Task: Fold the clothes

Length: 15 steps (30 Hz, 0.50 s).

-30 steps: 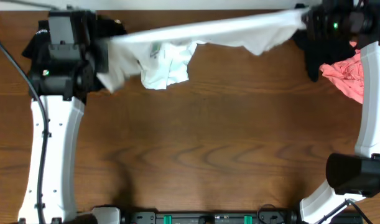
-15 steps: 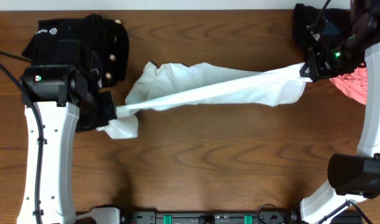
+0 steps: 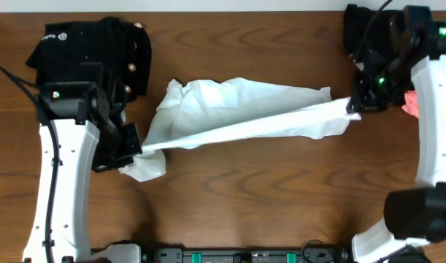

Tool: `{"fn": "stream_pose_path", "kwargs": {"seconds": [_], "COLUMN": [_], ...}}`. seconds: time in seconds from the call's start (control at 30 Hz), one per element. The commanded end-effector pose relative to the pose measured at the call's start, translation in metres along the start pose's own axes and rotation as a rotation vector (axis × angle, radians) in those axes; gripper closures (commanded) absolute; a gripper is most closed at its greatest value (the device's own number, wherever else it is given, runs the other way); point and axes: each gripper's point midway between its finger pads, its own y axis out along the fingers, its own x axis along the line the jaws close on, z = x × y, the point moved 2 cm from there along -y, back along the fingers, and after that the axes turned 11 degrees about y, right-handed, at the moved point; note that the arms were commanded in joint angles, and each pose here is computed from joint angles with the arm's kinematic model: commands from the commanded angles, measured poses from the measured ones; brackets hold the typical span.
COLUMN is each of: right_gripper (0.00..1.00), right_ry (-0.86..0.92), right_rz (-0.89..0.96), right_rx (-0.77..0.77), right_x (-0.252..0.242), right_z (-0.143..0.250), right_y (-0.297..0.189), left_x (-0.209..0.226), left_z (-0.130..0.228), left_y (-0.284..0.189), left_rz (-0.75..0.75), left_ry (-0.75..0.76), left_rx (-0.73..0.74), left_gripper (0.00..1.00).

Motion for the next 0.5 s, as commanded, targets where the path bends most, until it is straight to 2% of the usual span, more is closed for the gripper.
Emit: {"fn": "stream_pose_path", "kwargs": {"seconds": [0.0,0.17,0.27,0.47], "right_gripper": [0.98,0.98,0.99,0.98], "right_ry": [0.037,0.087,0.121,0.15], "right_rz": [0.064,0.054,0.053,0.037], "right_rx": [-0.078,-0.037,0.039,0.174], "right_x": [-0.002,-0.004,-0.008,-0.015], "right_z": [0.026,0.064,0.091,0.115], "right_y": [-0.022,-0.012,0.008,0.052], "left_x": [-0.003,-0.006,-0.005,-0.019], "left_z": [0.019,0.045,0.062,0.066], "left_y": [-0.001,0.012,0.028,0.04], "left_rz": [0.002,0.002,-0.006,0.055], "left_ry": [-0.037,-0.04,-0.044,-0.015], "left_rx": [-0.041,-0.041,0.006,0.036], "left_gripper": [0.94,0.94,0.94,0.94]}}
